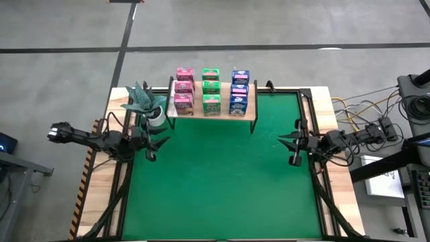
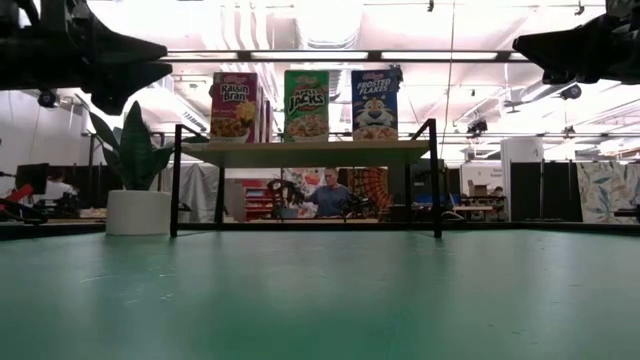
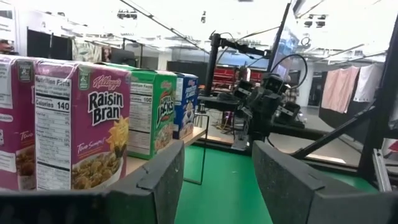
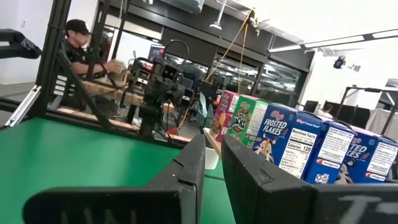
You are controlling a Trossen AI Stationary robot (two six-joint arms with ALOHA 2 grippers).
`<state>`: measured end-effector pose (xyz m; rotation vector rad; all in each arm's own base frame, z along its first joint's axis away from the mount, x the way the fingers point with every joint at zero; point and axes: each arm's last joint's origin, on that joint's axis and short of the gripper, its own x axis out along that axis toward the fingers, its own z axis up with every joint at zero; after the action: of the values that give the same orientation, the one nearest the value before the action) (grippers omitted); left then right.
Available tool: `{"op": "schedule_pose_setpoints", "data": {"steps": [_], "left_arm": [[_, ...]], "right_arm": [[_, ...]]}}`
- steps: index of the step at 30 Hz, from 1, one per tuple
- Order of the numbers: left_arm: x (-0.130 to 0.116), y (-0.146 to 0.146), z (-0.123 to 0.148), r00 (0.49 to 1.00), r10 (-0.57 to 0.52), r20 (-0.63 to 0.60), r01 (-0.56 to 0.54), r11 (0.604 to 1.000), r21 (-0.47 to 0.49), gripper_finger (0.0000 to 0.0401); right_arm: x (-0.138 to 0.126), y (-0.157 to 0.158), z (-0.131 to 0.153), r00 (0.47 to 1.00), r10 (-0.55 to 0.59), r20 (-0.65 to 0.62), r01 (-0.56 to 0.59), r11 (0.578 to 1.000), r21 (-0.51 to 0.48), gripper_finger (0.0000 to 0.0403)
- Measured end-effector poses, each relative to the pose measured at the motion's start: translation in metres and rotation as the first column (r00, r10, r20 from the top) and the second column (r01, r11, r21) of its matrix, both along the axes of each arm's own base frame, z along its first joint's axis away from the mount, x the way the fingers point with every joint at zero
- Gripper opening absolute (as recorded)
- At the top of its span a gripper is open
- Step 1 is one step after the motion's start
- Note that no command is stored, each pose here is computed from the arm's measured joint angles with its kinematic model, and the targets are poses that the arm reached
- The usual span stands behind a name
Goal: Stack cereal on shelf
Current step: Return to Home Position
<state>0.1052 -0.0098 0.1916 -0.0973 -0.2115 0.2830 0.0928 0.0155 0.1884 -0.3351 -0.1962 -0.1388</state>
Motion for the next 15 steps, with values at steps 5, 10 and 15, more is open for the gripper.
{"op": "schedule_pose_setpoints", "data": {"steps": [5,10,15], "left_arm": [[0.0006,-0.0002,-0.0006,1.000,0.001,-0.009,-0.001,1.000,0.009,0.0173],[0.0012,-0.0003,-0.0011,1.000,0.002,-0.017,-0.002,1.000,0.012,0.0173],[0.0020,-0.0005,-0.0019,1.000,0.002,-0.026,-0.001,1.000,0.015,0.0173]], "right_arm": [[0.0000,0.0000,-0.0001,1.000,0.000,0.000,0.000,1.000,0.000,0.0043],[0.0001,0.0000,-0.0003,1.000,0.000,-0.001,0.000,1.000,0.000,0.0043],[-0.0018,-0.0003,0.0056,0.995,0.045,0.085,-0.060,0.981,0.184,0.0043]]}}
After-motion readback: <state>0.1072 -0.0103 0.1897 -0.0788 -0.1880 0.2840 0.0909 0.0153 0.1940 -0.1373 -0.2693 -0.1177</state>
